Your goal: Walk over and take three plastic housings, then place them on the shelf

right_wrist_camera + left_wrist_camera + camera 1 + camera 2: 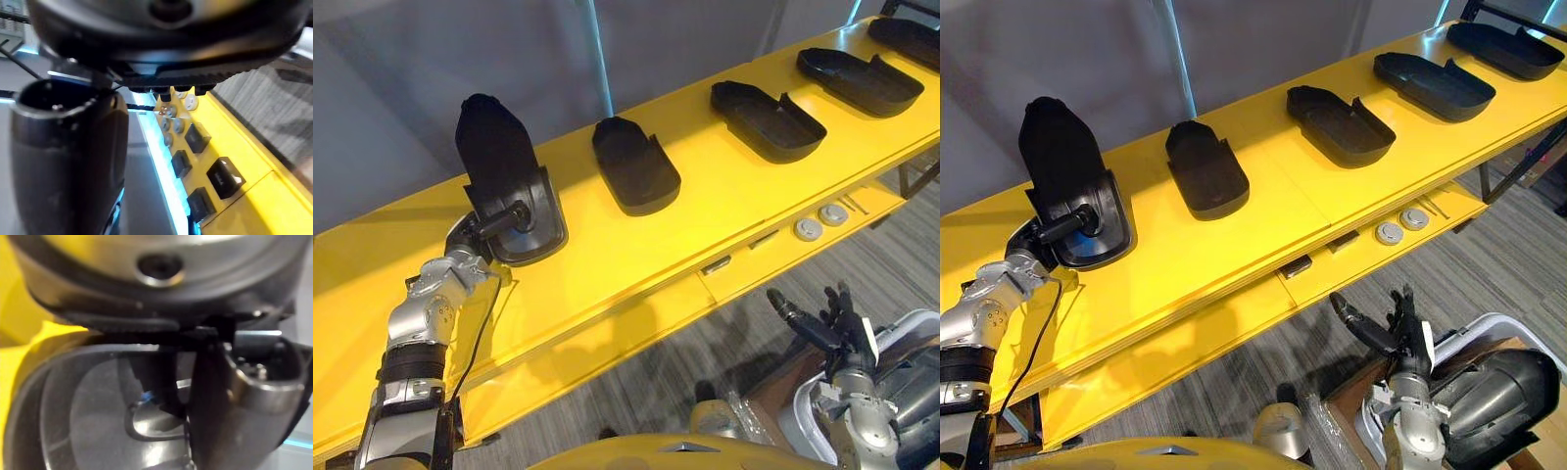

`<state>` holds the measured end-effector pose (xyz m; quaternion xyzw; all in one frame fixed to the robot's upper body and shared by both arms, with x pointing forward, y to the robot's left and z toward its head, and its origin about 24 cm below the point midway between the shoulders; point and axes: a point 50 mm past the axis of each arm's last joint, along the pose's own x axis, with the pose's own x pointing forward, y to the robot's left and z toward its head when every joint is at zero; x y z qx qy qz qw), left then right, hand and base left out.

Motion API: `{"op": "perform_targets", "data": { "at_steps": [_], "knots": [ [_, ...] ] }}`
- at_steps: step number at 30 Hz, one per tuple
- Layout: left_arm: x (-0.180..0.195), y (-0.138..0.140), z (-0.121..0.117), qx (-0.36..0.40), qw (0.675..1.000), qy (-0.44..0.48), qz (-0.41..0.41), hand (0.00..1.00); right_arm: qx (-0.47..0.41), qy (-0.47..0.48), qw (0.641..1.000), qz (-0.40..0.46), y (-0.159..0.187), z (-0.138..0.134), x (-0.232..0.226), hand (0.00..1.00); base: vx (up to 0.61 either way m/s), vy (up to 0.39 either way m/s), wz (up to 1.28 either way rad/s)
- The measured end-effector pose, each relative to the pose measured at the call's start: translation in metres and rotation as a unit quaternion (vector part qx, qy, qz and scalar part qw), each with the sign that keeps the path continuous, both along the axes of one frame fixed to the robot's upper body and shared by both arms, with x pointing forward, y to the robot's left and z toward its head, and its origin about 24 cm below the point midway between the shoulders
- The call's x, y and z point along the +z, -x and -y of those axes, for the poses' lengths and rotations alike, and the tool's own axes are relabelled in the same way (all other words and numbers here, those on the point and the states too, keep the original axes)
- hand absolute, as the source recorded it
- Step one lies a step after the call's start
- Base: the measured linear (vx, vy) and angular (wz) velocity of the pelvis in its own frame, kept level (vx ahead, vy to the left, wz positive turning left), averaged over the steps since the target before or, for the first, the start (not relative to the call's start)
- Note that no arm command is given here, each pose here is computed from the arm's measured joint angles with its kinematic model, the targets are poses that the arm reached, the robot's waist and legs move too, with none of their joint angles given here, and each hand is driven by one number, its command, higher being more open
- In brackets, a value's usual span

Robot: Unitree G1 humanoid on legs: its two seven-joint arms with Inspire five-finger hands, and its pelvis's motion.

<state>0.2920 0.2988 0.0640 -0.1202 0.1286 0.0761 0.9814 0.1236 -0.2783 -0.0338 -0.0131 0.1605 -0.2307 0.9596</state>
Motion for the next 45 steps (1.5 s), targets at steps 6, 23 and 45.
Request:
{"op": "perform_targets", "data": {
  "at_steps": [6, 23, 45],
  "knots": [
    [0.014, -0.011, 0.010, -0.023, 0.999, 0.012, 0.029, 0.00, 0.020, -0.038, 0.995, -0.091, 0.019, -0.018, -0.040, 1.00, -0.01, -0.013, 0.22],
    [0.080, -0.034, 0.044, -0.107, 0.983, -0.023, 0.150, 1.00, 0.045, -0.109, 0.991, -0.062, -0.019, -0.038, -0.050, 1.00, -0.02, -0.024, 0.17],
    [0.050, -0.030, 0.027, -0.092, 0.993, -0.004, 0.069, 1.00, 0.040, -0.116, 0.986, -0.114, 0.005, -0.047, -0.068, 1.00, 0.00, 0.002, -0.03]
  ]
}}
